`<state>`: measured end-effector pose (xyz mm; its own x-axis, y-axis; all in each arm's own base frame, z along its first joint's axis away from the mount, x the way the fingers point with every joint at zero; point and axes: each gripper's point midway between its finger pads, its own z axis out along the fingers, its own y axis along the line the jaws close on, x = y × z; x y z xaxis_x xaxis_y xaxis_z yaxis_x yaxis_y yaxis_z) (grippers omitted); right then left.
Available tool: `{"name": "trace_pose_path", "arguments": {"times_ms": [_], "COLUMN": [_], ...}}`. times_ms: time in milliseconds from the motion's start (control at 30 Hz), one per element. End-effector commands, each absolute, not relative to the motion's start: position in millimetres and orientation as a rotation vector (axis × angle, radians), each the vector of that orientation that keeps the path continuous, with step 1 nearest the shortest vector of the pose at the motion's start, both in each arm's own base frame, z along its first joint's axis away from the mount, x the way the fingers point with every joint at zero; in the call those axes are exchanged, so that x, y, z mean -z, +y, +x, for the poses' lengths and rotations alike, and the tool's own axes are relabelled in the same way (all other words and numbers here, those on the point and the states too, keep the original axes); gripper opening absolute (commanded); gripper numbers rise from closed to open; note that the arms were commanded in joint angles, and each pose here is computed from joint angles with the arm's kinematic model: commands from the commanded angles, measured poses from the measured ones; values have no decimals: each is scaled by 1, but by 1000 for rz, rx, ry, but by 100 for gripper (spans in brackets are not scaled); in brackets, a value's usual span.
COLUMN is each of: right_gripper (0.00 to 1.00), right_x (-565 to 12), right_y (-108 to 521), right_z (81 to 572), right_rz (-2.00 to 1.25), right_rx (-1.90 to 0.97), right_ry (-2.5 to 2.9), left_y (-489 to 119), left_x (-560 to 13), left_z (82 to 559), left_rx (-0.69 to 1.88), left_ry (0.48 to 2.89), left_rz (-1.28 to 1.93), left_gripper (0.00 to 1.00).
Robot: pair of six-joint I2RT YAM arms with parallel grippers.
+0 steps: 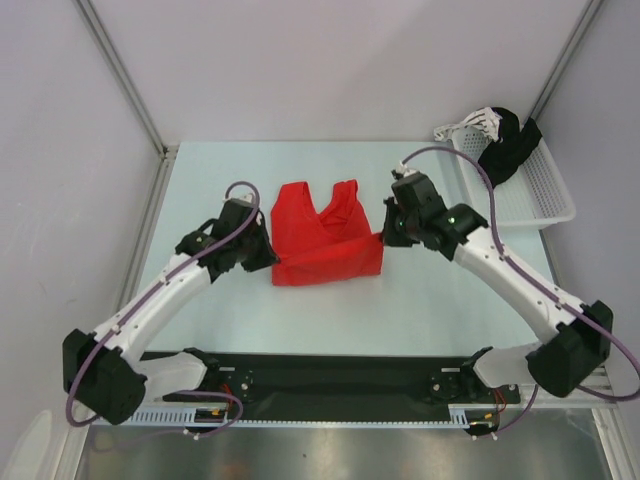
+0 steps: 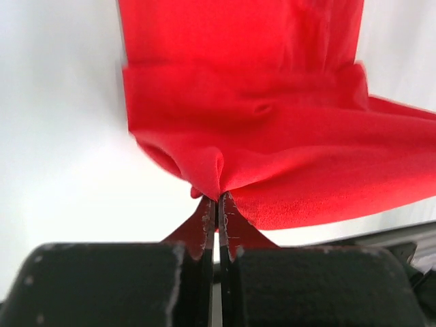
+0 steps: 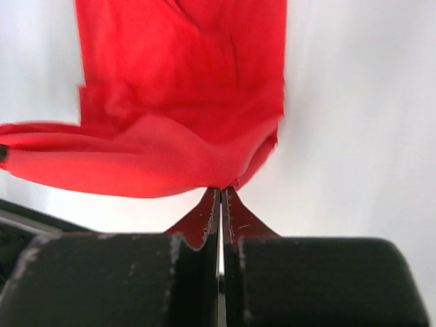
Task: Fold and stack the tank tops
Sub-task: Fold the tank top
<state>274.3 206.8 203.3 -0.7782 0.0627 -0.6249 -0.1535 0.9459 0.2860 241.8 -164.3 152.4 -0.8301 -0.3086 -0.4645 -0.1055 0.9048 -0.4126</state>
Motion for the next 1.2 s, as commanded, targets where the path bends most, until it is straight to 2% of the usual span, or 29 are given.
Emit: {"name": "trace_pose_path", "arguments": {"times_ms": [0, 433, 933, 967, 1000, 1167], "right_gripper": [0, 0, 0, 0, 0, 2], "right_x": [-242, -228, -192, -189, -184, -169], "right_y": [223, 229, 239, 238, 238, 237], "right_z": [315, 434, 516, 519, 527, 557], "right_rz": [-129, -33, -16, -12, -2, 46], "right_rx": [-501, -585, -651, -646, -645, -659], "right_ry": [2319, 2336, 2304, 2306, 2308, 2268], "left_y": [-166, -144, -133, -134, -138, -136], "left_x": [-175, -186, -170, -152, -162, -132], "left_z": [280, 374, 463, 468, 479, 511], "left_rx": [552, 511, 558, 550, 566, 551], "left_ry": [2458, 2417, 2407, 2450, 2431, 2454], "left_rz": [-245, -355, -402, -413, -398, -442], "left_gripper": [0, 0, 0, 0, 0, 2]}}
